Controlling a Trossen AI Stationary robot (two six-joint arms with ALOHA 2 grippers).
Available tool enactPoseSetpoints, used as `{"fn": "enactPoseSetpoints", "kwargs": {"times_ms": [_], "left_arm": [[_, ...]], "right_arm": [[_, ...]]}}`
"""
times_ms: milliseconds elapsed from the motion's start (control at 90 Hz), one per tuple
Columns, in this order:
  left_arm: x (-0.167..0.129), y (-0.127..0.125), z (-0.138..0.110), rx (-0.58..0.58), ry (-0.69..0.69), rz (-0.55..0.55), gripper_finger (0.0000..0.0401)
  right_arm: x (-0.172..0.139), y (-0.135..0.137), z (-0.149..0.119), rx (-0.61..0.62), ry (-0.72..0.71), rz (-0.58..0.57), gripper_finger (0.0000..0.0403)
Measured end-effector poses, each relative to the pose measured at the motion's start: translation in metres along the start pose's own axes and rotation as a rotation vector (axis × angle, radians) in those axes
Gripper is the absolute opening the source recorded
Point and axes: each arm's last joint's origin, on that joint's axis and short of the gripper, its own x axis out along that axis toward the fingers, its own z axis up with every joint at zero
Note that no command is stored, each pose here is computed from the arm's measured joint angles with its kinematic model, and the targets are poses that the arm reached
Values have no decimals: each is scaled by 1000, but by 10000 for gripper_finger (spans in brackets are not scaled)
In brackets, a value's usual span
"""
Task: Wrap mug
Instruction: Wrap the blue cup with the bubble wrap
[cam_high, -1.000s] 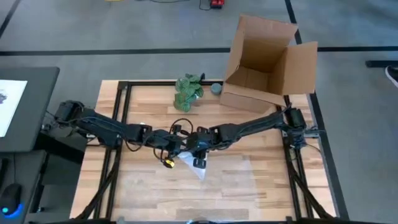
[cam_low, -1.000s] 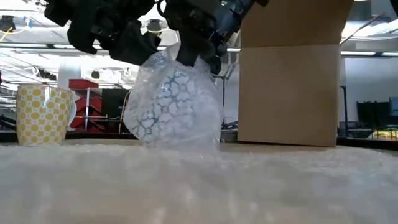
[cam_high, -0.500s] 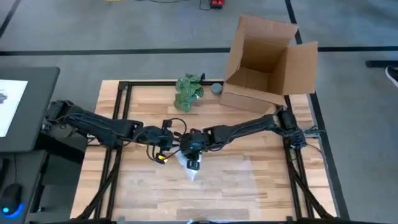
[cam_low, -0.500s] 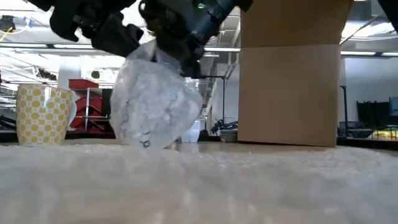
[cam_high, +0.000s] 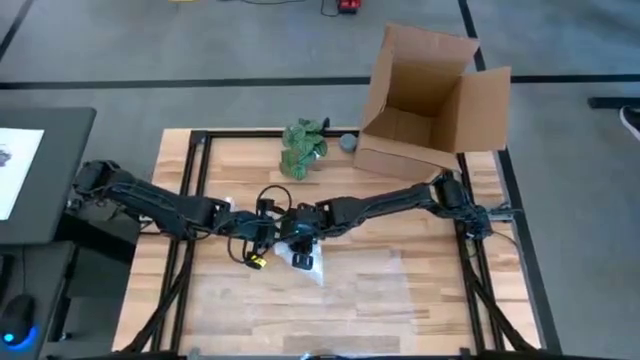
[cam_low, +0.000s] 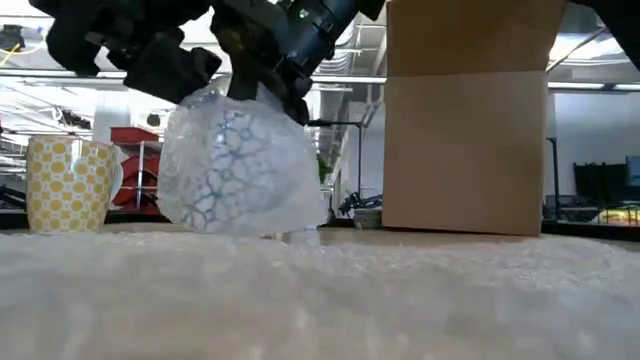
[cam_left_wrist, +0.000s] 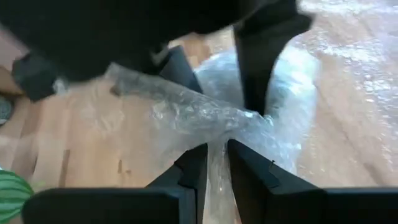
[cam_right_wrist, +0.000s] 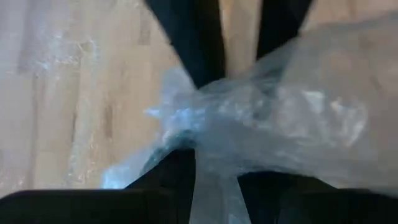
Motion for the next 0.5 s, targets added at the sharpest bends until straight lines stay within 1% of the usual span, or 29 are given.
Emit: {"fn": "enactPoseSetpoints", "kwargs": {"times_ms": [189, 500], "left_arm": [[0, -2, -1, 7, 8, -12, 46], [0, -3, -1, -2, 8, -20, 46]], "right_arm": [[8, -1, 0, -6, -10, 9, 102], [5, 5, -1, -22, -4, 24, 102]]}}
